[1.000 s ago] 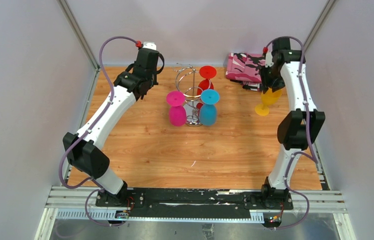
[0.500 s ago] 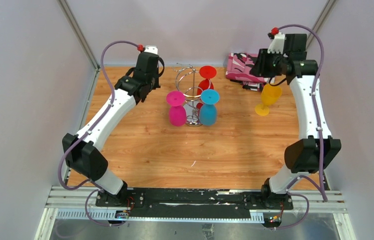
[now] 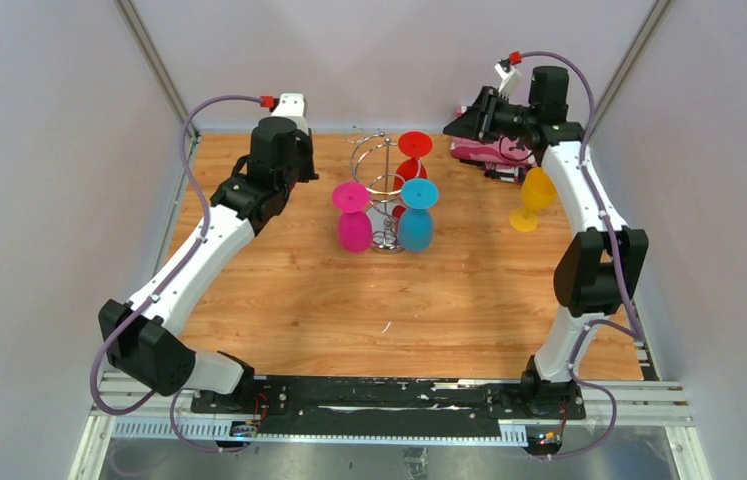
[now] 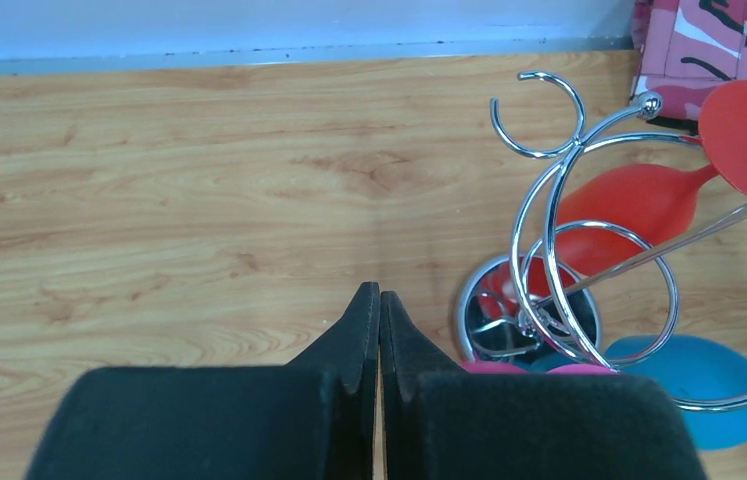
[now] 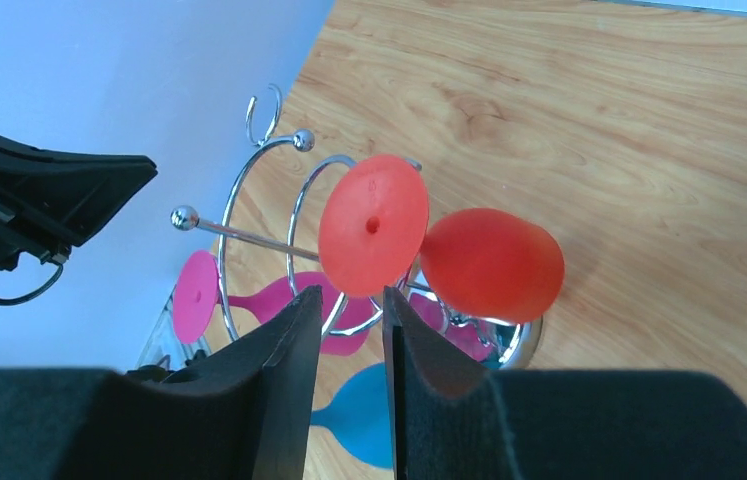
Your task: Take the wine glass off the wine glass rack
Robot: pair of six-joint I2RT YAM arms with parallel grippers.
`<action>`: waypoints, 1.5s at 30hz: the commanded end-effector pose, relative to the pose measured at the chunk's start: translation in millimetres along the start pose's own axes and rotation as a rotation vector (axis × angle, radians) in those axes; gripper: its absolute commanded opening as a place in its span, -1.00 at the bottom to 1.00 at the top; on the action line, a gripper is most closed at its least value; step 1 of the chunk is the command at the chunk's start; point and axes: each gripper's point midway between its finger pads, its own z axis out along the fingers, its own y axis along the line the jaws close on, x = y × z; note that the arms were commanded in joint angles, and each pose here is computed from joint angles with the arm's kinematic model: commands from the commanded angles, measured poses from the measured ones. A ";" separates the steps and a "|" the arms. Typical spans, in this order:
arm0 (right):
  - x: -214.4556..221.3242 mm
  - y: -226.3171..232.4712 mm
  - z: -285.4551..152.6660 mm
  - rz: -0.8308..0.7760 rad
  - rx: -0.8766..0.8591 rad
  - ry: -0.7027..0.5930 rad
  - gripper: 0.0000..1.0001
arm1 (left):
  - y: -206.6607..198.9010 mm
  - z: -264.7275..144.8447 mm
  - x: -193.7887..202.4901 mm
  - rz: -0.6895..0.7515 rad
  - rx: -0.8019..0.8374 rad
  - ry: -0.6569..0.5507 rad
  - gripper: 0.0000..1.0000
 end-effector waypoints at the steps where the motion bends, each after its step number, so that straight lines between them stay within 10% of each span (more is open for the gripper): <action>1: -4.9 9.3 21.6 0.031 -0.108 0.019 -0.32 | -3.7 0.1 -6.2 0.010 0.011 -0.024 -1.00; 45: 24.1 -8.3 65.7 0.081 -0.108 0.096 -0.40 | 6.4 -1.2 -0.8 0.038 -0.033 -0.017 -1.00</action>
